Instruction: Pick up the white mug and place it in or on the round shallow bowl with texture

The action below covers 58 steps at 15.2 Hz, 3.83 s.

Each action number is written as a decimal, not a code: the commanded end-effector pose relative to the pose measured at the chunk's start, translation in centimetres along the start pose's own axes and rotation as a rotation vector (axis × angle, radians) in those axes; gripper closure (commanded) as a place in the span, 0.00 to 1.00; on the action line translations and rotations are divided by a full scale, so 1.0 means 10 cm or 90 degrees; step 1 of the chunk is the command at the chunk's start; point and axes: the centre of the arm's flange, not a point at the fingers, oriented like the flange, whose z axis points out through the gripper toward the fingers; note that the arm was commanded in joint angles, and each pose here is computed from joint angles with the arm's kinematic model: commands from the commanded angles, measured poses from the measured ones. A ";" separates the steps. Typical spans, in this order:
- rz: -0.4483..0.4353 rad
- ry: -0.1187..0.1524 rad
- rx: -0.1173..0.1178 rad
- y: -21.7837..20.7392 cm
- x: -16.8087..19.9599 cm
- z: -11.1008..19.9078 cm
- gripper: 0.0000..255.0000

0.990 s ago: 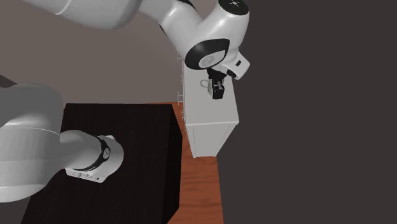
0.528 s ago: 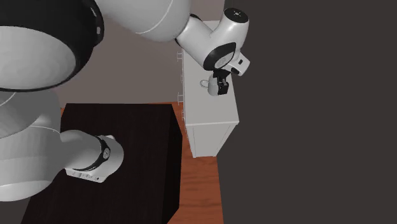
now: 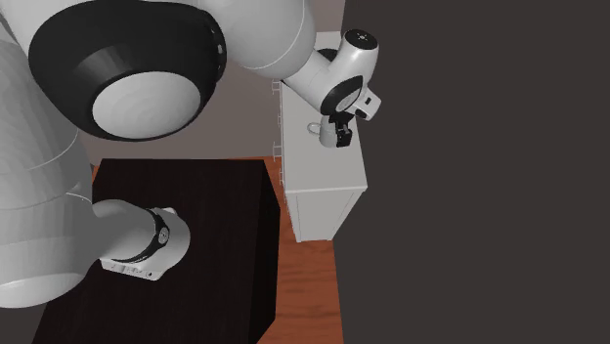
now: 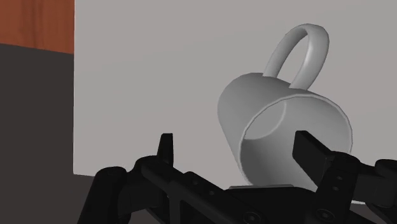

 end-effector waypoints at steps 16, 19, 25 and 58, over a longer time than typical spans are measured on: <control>0.000 0.000 0.000 -0.02 -0.01 0.18 1.00; 0.000 0.000 0.000 -0.02 -0.01 0.18 1.00; 0.000 0.000 0.000 -0.02 -0.02 -0.08 1.00; 0.000 0.000 0.000 -0.67 0.00 -1.60 1.00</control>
